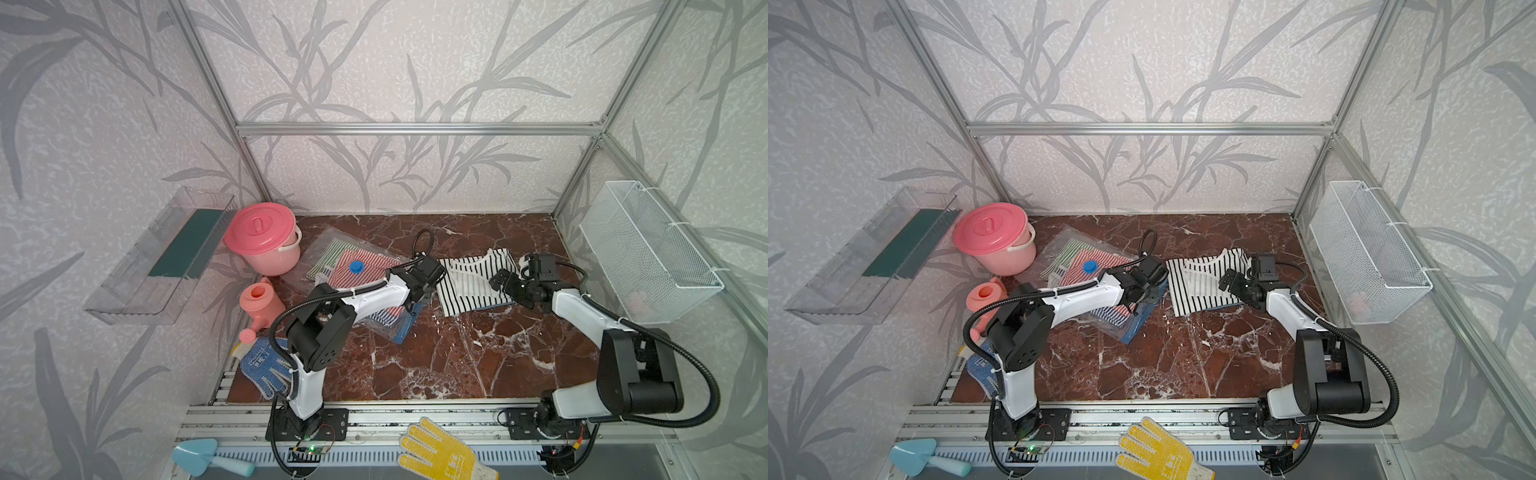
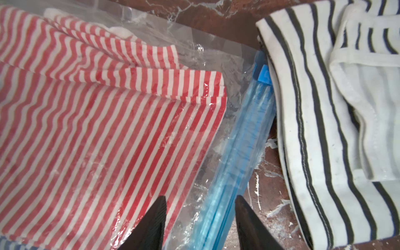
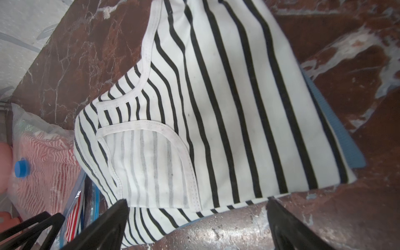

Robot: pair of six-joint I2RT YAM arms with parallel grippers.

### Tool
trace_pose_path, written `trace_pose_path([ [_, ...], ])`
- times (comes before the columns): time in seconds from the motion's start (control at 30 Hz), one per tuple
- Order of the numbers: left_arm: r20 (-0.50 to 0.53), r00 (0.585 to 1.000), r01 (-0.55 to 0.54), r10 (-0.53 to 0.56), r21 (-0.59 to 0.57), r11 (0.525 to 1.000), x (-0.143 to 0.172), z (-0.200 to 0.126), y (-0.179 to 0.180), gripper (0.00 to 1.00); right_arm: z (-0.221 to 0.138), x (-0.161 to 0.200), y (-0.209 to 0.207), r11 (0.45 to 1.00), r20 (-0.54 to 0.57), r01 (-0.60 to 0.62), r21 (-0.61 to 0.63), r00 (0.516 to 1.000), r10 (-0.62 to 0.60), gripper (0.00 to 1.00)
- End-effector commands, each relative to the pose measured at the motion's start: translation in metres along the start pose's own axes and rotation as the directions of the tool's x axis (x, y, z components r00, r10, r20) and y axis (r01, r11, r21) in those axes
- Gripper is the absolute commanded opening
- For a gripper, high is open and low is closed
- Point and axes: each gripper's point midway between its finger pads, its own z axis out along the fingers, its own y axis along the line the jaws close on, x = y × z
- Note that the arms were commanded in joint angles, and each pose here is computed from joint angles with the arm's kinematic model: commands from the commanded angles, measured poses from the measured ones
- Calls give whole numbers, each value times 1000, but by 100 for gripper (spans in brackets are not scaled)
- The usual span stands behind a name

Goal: Take the tank top out of the vacuum bag
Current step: Open the vacuum bag at the center of the board.

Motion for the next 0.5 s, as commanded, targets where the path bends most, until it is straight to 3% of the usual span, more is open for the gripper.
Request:
trace_pose_path([
  [0.0,-29,1000,-4,3,-35,999,12,9,5,44,-1,-1,11,999,-18,3,-52,1000,-4,99],
  [0.2,-23,999,-31,30,-82,996,8,11,10,25,-5,0,21,995,-25,-8,-104,1000,5,99],
  [0.47,-12,1000,-14,14,-42,999,8,1,5,25,-6,1,19,995,-23,-8,-97,1000,6,99],
])
